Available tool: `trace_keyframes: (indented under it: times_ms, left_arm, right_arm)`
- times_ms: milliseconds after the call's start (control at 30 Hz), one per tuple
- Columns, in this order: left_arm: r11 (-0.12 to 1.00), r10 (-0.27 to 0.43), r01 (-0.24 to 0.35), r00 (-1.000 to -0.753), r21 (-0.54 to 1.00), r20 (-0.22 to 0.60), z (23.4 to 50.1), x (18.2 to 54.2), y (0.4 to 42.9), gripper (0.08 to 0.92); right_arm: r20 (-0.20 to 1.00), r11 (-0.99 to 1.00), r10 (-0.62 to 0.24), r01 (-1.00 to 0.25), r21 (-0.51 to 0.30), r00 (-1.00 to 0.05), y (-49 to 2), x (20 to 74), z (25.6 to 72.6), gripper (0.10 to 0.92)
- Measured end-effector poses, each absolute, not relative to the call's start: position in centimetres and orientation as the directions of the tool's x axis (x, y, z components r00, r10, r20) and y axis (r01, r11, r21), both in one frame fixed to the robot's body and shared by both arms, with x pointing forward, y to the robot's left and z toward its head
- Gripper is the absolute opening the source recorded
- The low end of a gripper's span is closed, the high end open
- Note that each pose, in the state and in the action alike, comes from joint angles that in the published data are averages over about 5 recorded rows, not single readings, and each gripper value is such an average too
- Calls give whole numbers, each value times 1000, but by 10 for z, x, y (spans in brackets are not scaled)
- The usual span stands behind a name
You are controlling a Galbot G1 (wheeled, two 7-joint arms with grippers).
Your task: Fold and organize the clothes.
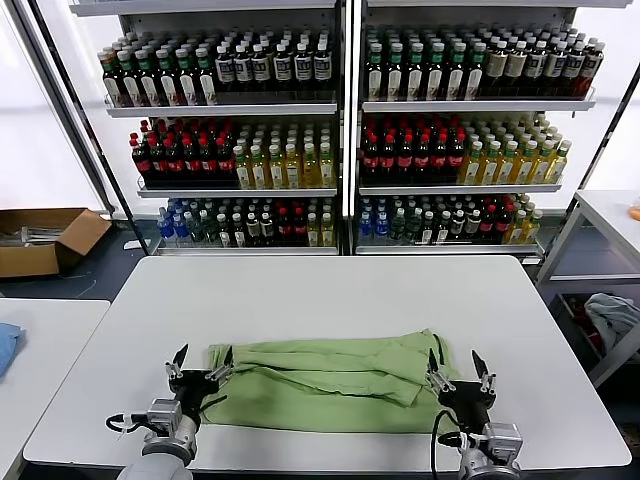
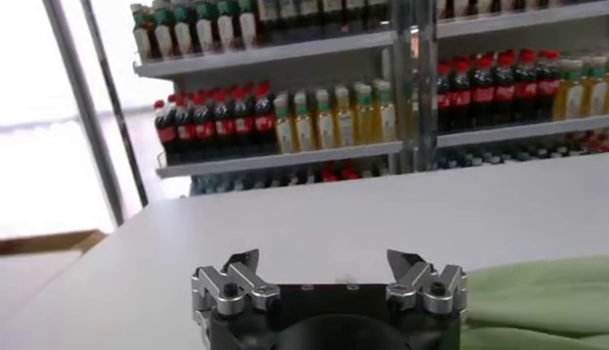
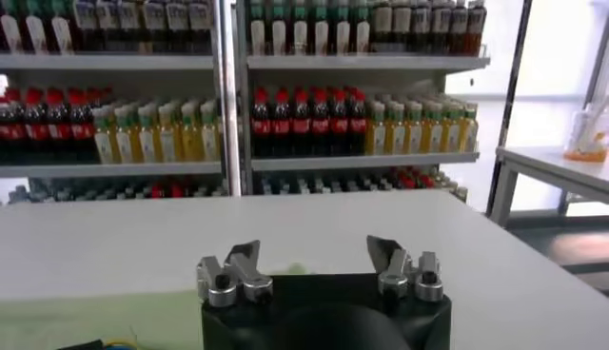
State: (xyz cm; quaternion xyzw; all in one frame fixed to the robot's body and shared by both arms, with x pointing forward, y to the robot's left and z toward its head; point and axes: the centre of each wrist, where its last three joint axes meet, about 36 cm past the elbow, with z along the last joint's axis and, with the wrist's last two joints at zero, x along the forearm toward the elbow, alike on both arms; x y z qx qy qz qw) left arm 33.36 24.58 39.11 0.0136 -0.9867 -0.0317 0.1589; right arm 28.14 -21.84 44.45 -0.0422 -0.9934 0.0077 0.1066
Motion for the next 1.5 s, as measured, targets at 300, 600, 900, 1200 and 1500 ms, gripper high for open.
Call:
trace_keyframes:
  times_ms: [300, 600, 900, 1200, 1500]
  left_arm:
    - [999, -41, -46, -931, -6, 362, 374, 334, 242, 823]
    - [998, -35, -49, -915, -26, 402, 359, 334, 245, 662]
    - [998, -16, -37, -907, -42, 422, 347, 334, 249, 377]
    - [999, -29, -37, -915, -13, 403, 348, 337, 265, 127]
    - [988, -120, -71, -915, 139, 385, 363, 337, 342, 102]
  right_arm:
    - [200, 996, 84, 80, -26, -976, -218, 277, 449, 823]
    - [200, 997, 82, 79, -24, -976, -218, 275, 448, 823]
    - [190, 997, 83, 80, -24, -978, -219, 278, 450, 823]
    - [179, 996, 83, 80, -25, -980, -222, 285, 456, 823]
    - [159, 995, 96, 94, -19, -983, -224, 290, 461, 823]
